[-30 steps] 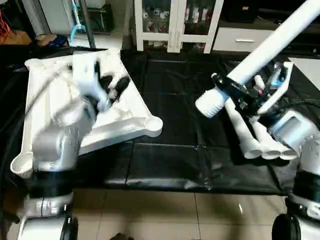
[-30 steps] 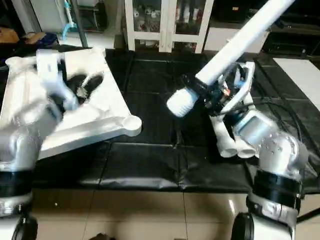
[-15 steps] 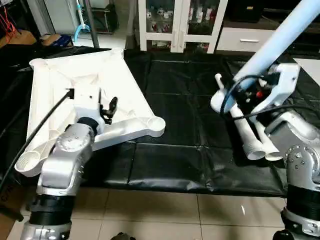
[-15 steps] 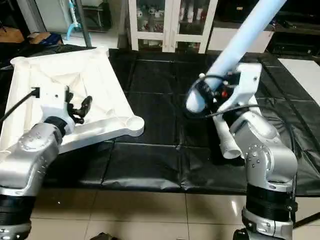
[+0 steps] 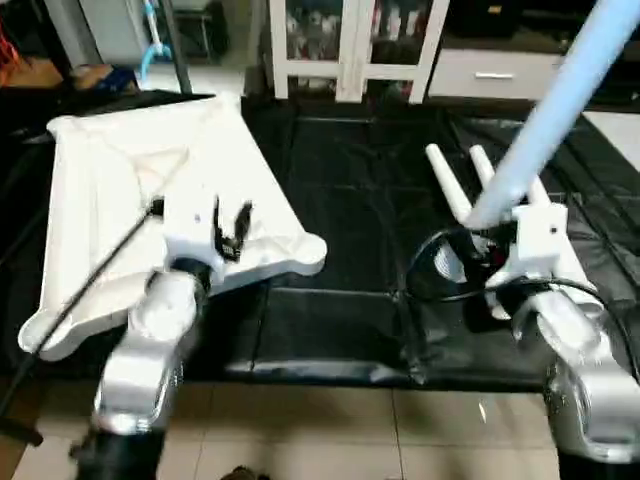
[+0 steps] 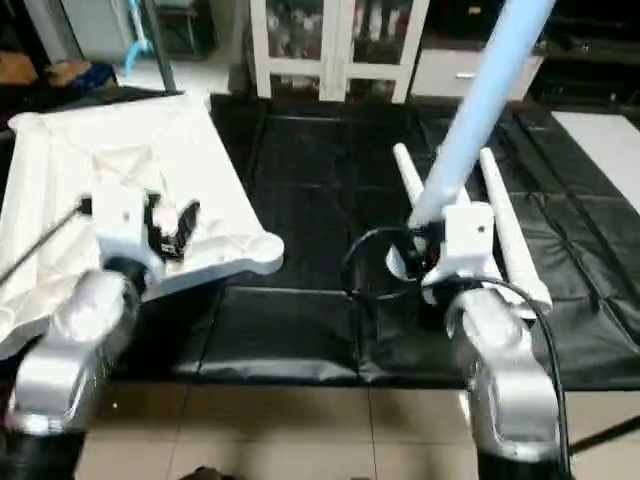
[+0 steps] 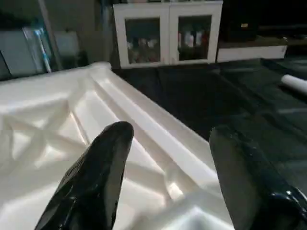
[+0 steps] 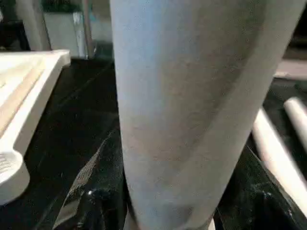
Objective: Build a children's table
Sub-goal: Pick table leg
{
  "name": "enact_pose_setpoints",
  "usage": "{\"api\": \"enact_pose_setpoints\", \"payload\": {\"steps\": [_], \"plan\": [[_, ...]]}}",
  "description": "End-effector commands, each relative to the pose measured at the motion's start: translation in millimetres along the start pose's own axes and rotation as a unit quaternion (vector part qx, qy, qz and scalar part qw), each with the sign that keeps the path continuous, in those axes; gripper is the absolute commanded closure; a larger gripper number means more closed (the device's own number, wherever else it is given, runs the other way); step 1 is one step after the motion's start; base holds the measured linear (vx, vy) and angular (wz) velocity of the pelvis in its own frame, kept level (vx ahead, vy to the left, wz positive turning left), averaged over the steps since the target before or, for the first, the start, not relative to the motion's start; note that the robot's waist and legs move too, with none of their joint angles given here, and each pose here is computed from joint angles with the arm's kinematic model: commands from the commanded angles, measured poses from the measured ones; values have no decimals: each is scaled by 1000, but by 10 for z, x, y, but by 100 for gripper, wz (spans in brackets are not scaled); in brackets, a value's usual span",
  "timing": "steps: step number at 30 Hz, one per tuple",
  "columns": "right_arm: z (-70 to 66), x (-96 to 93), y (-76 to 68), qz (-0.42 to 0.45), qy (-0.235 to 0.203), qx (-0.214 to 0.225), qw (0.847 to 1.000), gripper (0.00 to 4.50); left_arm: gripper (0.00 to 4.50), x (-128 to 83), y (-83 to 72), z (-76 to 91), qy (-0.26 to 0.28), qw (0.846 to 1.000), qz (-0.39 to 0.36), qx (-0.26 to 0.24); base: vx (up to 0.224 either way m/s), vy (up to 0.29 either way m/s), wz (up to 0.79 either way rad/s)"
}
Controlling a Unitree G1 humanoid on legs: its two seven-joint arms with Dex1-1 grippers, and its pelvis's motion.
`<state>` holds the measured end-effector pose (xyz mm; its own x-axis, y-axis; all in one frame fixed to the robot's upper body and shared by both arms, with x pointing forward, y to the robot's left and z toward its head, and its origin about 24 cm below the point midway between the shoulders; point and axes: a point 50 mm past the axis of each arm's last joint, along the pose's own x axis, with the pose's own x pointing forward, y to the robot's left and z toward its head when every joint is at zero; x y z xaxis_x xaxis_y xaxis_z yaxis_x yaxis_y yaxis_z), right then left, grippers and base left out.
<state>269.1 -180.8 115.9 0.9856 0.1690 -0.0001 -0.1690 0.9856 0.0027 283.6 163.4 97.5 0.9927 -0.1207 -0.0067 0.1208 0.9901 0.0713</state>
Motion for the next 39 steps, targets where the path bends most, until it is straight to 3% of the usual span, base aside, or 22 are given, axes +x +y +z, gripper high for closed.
{"api": "enact_pose_setpoints", "payload": {"steps": [1,4,8,13,19,39], "plan": [[90,-46,-7,0,-35,33,999,263,157,-72,1,-36,-3,1000,7,0,0,0,0],[76,-54,49,17,-36,45,998,263,157,-109,9,-68,0,1000,10,15,0,0,0],[47,-63,76,19,-41,54,998,263,157,-96,8,-69,-7,1000,22,-5,0,0,0],[-33,-4,111,46,-26,38,998,263,157,-169,-143,12,-16,1000,-16,1,0,0,0],[-31,10,138,48,-29,43,998,263,157,-188,-115,18,-17,1000,-16,5,0,0,0],[15,63,26,18,-43,46,998,263,157,-22,-217,59,-21,999,-47,7,-26,8,23]]}}
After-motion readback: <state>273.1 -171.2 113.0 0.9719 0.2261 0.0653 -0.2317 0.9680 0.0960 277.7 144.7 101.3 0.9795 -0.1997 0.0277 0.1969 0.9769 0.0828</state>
